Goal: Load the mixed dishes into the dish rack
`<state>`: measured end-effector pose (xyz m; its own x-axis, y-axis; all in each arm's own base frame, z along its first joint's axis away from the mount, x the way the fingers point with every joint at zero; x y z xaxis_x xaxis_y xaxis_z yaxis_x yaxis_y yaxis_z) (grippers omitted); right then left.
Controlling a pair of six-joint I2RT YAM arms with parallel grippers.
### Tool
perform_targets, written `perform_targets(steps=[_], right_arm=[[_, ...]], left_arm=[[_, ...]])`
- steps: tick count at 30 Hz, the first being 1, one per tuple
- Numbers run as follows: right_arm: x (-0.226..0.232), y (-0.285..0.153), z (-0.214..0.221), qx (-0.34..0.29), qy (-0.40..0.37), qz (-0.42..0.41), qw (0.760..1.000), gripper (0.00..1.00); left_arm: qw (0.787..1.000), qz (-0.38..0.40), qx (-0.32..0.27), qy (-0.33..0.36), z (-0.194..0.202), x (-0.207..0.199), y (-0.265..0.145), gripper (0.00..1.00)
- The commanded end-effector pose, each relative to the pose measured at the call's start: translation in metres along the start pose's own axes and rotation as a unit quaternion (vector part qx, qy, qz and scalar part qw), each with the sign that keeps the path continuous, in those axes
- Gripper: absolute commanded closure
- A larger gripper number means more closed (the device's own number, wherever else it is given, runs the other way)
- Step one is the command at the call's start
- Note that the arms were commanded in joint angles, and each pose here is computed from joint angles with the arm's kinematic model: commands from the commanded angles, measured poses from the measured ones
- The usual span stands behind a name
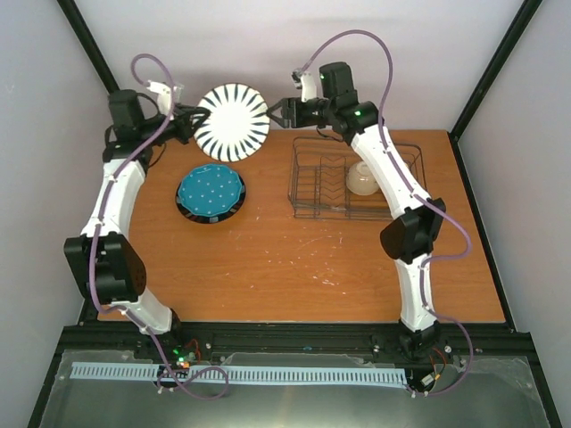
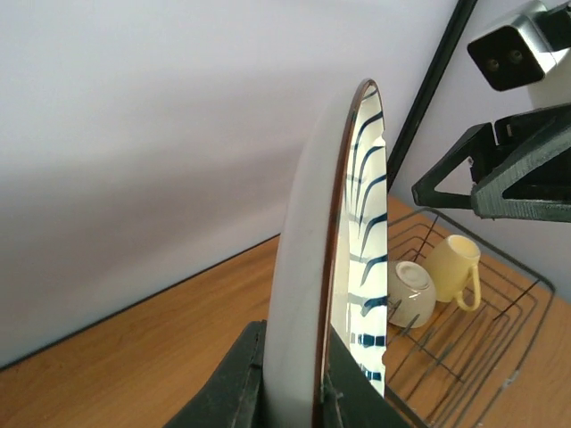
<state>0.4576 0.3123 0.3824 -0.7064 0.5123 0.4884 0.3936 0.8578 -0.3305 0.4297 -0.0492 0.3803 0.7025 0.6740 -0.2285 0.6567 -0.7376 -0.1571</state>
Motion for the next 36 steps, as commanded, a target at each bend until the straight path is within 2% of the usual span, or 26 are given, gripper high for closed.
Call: perform_targets(steps=[1,2,4,8,11,14,16,23,30,36], right_arm=[[-0.018,-0.053,-0.011,-0.034,-0.026,0.134,0.990,0.39],[-0.013,-0.077,-0.019,-0.063,-0.034,0.160,0.985,0.39],[-0.031,-0.112,-0.017,-0.101,-0.017,0.221,0.970,0.39],[-0.056,-0.179,0.006,-0.180,0.042,0.265,0.946,0.39],[-0.071,-0.220,0.028,-0.211,0.078,0.289,0.930,0.39],[-0.078,-0.246,0.047,-0.222,0.093,0.304,0.922,0.39],[-0.082,-0.258,0.059,-0.222,0.102,0.312,0.918,0.39],[-0.092,-0.284,0.085,-0.221,0.124,0.317,0.914,0.39],[-0.100,-0.294,0.092,-0.222,0.131,0.324,0.910,0.39],[-0.101,-0.296,0.091,-0.224,0.130,0.319,0.912,0.39]], left_arm=[[0.988,0.021,-0.053,0.142,-0.038,-0.044,0.040,0.99],[0.985,0.032,-0.055,0.158,-0.038,-0.054,0.057,0.99],[0.981,0.038,-0.067,0.179,-0.046,-0.064,0.078,0.99],[0.971,0.058,-0.075,0.218,-0.058,-0.082,0.119,0.99],[0.948,0.091,-0.090,0.290,-0.056,-0.110,0.143,0.99],[0.938,0.104,-0.106,0.315,-0.055,-0.121,0.164,0.99],[0.932,0.109,-0.100,0.330,-0.052,-0.124,0.183,0.99],[0.893,0.107,-0.117,0.421,-0.030,-0.137,0.223,0.99],[0.877,0.128,-0.106,0.451,-0.003,-0.144,0.245,0.99],[0.873,0.145,-0.093,0.456,0.019,-0.149,0.257,0.99]])
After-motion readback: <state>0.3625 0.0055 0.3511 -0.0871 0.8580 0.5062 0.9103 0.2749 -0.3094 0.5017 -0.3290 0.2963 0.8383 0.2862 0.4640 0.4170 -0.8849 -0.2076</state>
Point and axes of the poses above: each gripper's point midway between its finger pads, its own y axis out along the fingers, its own x axis along the line the jaws close on, z = x × y, the point moved 5 cm from there along -y, back along the fingers, and after that the axes turned 1 degree about -y, right-handed, at the moved point
